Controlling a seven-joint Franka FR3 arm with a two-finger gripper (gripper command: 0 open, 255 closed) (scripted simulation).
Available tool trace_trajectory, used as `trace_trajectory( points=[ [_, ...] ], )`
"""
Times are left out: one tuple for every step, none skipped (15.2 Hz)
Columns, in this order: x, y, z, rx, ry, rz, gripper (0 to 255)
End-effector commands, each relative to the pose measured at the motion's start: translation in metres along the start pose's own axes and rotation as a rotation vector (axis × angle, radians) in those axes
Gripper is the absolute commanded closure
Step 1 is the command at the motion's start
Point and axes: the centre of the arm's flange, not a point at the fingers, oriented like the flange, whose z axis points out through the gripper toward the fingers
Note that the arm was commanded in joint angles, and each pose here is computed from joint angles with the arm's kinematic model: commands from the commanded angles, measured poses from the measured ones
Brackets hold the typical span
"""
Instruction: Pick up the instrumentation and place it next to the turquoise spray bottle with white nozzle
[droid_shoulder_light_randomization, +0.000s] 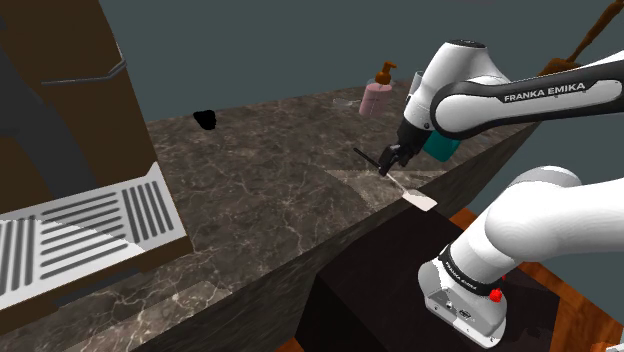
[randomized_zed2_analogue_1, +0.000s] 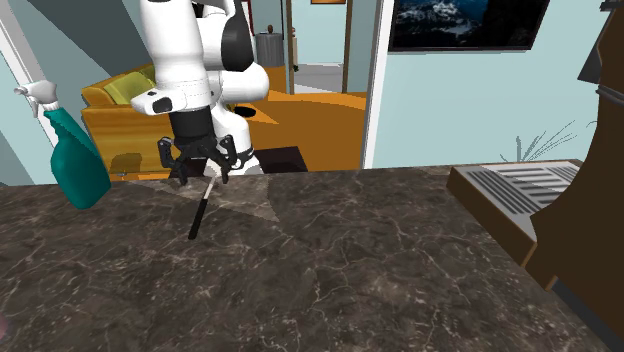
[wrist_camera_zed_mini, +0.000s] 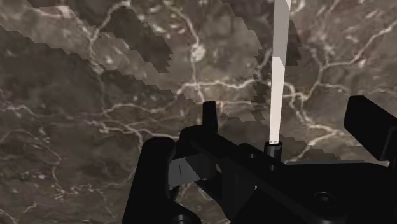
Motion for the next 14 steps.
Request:
trace_trajectory(
  points=[
    [0.000,0.000,0.000,0.000,0.000,0.000,0],
    [0.000,0.000,0.000,0.000,0.000,0.000,0],
    [0.000,0.000,-0.013,0.000,0.000,0.000,0],
    [0.000,0.000,-0.026,0.000,0.000,0.000,0],
    [0.000,0.000,-0.040,0.000,0.000,0.000,0],
    [0.000,0.000,-0.050,0.000,0.000,0.000,0],
    [0.000,0.000,-0.050,0.000,0.000,0.000,0],
    [0.000,0.000,-0.050,0.000,0.000,0.000,0],
    [0.000,0.000,-0.050,0.000,0.000,0.000,0],
    [0.000,0.000,-0.050,0.000,0.000,0.000,0],
    [0.000,0.000,-0.050,0.000,0.000,0.000,0],
    [0.000,0.000,-0.050,0.000,0.000,0.000,0],
    [0.000,0.000,-0.050,0.000,0.000,0.000,0],
    [0.000,0.000,-0.050,0.000,0.000,0.000,0]
  ],
)
